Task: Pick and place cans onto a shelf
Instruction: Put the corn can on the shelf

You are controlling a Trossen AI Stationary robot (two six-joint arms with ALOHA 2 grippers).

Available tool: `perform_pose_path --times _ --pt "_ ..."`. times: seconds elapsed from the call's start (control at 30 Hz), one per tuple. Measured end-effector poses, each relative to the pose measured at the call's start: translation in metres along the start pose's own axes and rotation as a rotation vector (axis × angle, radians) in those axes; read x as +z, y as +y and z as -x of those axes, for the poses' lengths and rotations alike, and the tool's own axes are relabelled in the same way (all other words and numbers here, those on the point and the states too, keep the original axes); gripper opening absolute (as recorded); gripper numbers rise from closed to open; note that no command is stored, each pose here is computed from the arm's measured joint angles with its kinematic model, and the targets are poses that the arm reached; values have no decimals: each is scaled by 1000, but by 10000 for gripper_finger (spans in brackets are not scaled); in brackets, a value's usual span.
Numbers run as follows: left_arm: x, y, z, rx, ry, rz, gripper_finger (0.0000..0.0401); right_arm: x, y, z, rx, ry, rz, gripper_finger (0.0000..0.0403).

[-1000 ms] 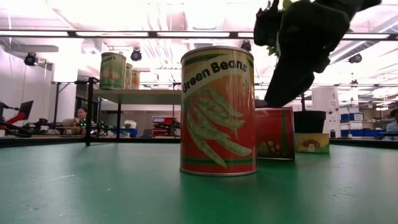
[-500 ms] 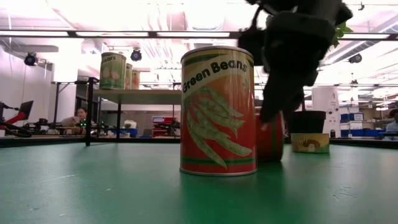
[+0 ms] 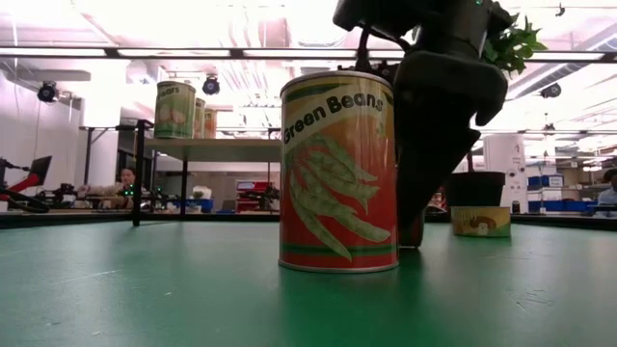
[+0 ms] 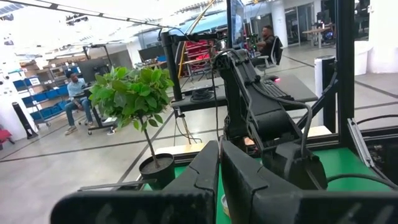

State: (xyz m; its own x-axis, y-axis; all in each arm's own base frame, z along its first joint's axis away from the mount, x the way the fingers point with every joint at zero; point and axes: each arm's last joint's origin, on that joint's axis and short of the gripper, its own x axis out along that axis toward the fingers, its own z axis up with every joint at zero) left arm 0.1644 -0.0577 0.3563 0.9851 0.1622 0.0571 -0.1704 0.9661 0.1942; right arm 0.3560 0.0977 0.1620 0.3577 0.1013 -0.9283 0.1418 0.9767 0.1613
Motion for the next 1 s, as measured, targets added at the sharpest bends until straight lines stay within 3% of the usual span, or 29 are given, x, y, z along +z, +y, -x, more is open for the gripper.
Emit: perform_pose_path --times 0.13,0.23,0.37,0.5,0.73,0.87,1.0 --pt "0 0 0 -3 0 0 0 -4 0 22 -77 -24 25 300" --pt "-4 -2 -1 -13 -8 -5 0 -8 2 53 -200 -128 55 300" --pt "-12 -7 -5 -16 -3 -9 0 -20 8 91 -396 -394 108 303" --pt "-21 -15 -13 -20 7 16 0 -33 6 103 -559 -729 148 308" --pt "-30 -34 -34 -109 -19 47 33 -53 -5 96 -476 -1281 256 307" --pt "-35 -44 -46 -148 18 51 98 -63 -9 97 -410 -1431 305 310" --pt "-44 -56 -62 -143 10 33 185 -61 -6 99 -346 -1465 367 311"
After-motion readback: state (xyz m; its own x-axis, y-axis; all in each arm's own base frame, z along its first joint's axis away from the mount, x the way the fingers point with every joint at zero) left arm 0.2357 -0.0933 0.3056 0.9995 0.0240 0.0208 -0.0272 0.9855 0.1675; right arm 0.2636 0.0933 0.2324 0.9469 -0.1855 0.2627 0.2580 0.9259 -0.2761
